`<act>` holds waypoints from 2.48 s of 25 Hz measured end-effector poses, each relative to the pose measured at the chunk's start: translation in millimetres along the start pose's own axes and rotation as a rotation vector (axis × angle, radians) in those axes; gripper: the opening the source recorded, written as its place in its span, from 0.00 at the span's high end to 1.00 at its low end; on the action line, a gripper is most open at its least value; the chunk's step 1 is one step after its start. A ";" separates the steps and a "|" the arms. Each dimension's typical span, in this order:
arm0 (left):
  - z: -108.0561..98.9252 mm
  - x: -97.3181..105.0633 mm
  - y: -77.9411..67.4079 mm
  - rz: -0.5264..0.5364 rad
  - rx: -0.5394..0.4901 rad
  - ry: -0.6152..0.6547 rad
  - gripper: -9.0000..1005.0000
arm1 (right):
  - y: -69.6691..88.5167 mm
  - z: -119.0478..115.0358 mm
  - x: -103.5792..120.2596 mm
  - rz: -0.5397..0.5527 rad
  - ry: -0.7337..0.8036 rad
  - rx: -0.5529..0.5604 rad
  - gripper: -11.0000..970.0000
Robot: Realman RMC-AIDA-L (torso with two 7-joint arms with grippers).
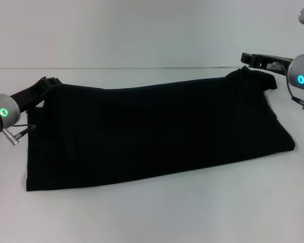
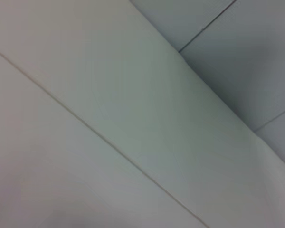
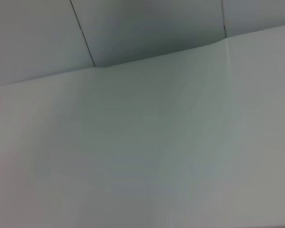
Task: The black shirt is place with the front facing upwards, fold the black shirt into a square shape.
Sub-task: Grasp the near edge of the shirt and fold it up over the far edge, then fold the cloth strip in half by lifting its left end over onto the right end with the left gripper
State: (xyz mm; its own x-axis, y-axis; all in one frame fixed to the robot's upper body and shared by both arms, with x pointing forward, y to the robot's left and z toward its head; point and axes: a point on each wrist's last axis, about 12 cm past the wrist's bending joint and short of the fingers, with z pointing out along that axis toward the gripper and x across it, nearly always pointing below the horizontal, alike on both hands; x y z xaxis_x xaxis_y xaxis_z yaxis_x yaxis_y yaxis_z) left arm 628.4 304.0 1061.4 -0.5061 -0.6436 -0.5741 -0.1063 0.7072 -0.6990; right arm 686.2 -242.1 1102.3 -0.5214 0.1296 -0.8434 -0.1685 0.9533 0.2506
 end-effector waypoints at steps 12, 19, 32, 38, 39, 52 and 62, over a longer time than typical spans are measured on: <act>-56.3 -24.0 44.5 -0.091 0.133 0.059 0.36 | -25.9 -48.2 29.1 -0.050 -0.004 -0.327 0.37; -114.0 -20.6 57.4 -0.246 0.300 0.297 0.22 | -27.6 -90.6 71.7 -0.285 -0.065 -0.580 0.25; -144.5 10.9 84.3 -0.404 0.119 0.493 0.12 | -21.1 -123.8 119.6 -0.417 -0.060 -0.760 0.03; -145.0 14.3 88.3 -0.434 0.071 0.515 0.12 | -20.8 -123.5 125.4 -0.419 -0.031 -0.761 0.04; -144.8 14.9 88.9 -0.437 0.063 0.519 0.12 | -20.6 -123.4 125.6 -0.419 -0.031 -0.761 0.04; -130.6 22.8 88.6 -0.476 0.029 0.508 0.12 | -18.6 -122.3 130.9 -0.438 0.008 -0.773 0.04; -105.8 17.2 70.7 -0.449 0.046 0.507 0.12 | -14.7 -120.4 131.4 -0.454 0.022 -0.790 0.04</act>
State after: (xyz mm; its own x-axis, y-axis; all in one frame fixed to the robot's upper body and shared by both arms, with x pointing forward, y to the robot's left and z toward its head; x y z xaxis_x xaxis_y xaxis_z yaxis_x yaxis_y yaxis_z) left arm 521.7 373.9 1047.2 -0.7614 -0.6471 0.0395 -0.3690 0.3824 -0.8471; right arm 519.4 -271.9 1045.0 -0.2796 -0.2253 -0.9333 -0.8811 0.4464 0.1562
